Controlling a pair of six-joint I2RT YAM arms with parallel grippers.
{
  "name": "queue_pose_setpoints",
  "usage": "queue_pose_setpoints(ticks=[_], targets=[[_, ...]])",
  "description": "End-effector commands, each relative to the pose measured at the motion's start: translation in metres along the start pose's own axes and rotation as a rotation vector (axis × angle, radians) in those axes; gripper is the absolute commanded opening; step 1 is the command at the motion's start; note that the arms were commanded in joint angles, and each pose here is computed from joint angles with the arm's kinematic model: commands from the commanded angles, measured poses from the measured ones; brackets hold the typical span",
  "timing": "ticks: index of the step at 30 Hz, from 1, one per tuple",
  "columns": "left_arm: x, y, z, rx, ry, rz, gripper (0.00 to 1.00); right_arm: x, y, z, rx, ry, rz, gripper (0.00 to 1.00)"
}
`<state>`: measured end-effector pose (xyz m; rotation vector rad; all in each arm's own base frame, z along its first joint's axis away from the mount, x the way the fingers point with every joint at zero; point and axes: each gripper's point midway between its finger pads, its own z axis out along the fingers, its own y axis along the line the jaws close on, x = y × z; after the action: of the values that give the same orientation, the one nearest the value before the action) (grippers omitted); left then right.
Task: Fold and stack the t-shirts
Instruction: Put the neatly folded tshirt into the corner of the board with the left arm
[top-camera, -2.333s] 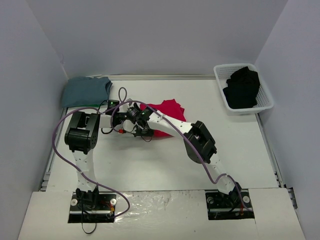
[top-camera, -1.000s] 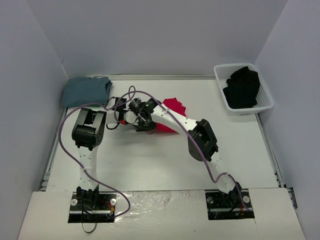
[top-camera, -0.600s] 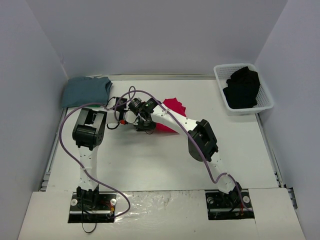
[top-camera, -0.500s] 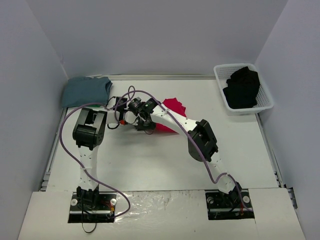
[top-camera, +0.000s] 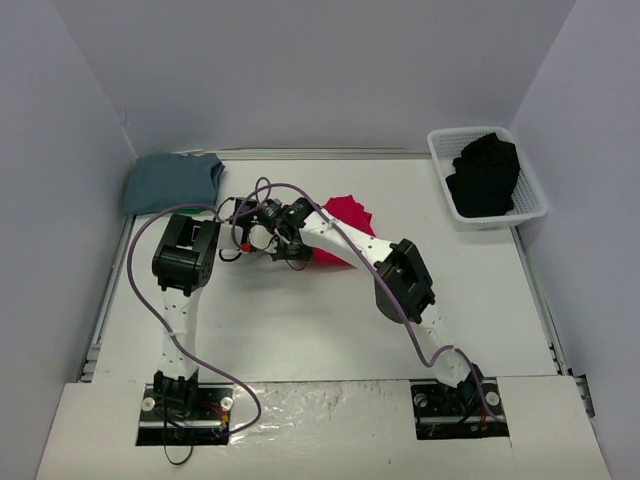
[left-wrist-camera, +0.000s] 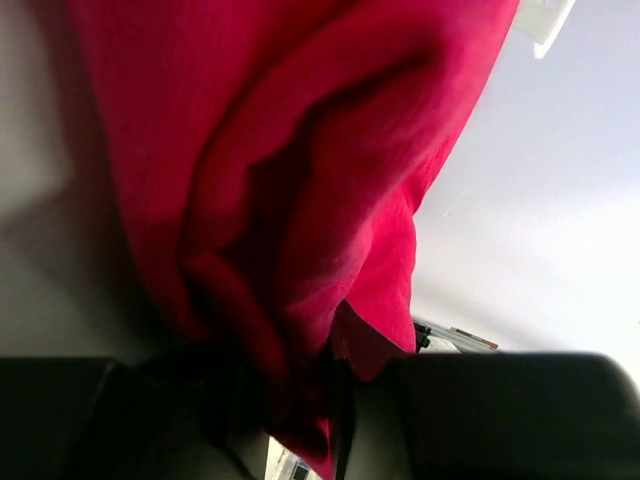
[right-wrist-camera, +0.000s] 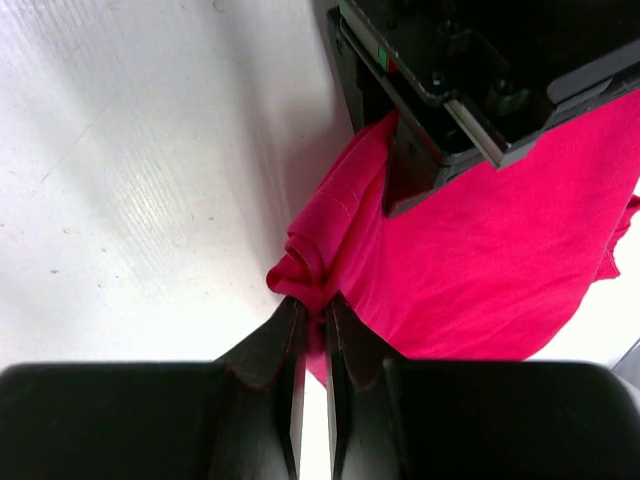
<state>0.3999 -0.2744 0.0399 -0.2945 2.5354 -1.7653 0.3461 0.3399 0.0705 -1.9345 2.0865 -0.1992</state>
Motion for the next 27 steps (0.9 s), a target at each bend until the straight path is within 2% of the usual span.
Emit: queue_pose_setpoints(ticks=[1,4,7,8,10,11,12,14,15,16,19,21,24,27], targets=[[0.013,0.023,0.020,-0.063,0.020,-0.063,0.20,-0.038,-0.003,-0.024,0.045,-0.122,0.005,0.00],[0.012,0.024,0.021,-0.061,0.020,-0.062,0.16,-0.039,0.000,-0.024,0.040,-0.121,-0.001,0.00],[0.011,0.022,0.022,-0.054,0.023,-0.054,0.03,-0.039,0.004,-0.025,0.035,-0.119,-0.007,0.00],[0.010,0.021,0.022,-0.051,0.023,-0.049,0.02,-0.039,0.005,-0.026,0.030,-0.118,-0.012,0.05],[0.009,0.018,0.022,-0.043,0.025,-0.032,0.02,-0.037,0.011,-0.025,0.020,-0.105,-0.030,0.35],[0.008,0.015,0.021,-0.039,0.024,-0.021,0.02,-0.035,0.013,-0.028,0.019,-0.099,-0.037,0.59],[0.010,0.018,0.020,-0.052,0.029,-0.013,0.02,-0.034,0.017,-0.029,0.017,-0.097,-0.045,0.69],[0.008,0.014,0.017,-0.054,0.025,0.019,0.02,-0.027,0.030,-0.035,-0.031,-0.109,-0.054,0.79],[0.009,0.015,0.017,-0.060,0.026,0.017,0.02,-0.022,0.036,-0.037,-0.049,-0.107,-0.059,0.87],[0.009,0.012,0.016,-0.059,0.023,0.027,0.03,-0.010,0.052,-0.031,-0.106,-0.090,-0.068,1.00],[0.009,0.007,0.013,-0.063,0.024,0.053,0.02,0.007,0.070,-0.051,-0.169,-0.123,-0.071,1.00],[0.008,0.003,0.010,-0.065,0.022,0.086,0.02,0.033,0.083,-0.061,-0.206,-0.119,-0.068,1.00],[0.006,-0.002,0.002,-0.091,0.024,0.130,0.02,0.078,0.073,-0.074,-0.219,-0.117,-0.013,1.00],[0.002,-0.003,-0.015,-0.186,0.035,0.204,0.02,0.127,0.042,-0.081,-0.182,-0.112,0.103,1.00]])
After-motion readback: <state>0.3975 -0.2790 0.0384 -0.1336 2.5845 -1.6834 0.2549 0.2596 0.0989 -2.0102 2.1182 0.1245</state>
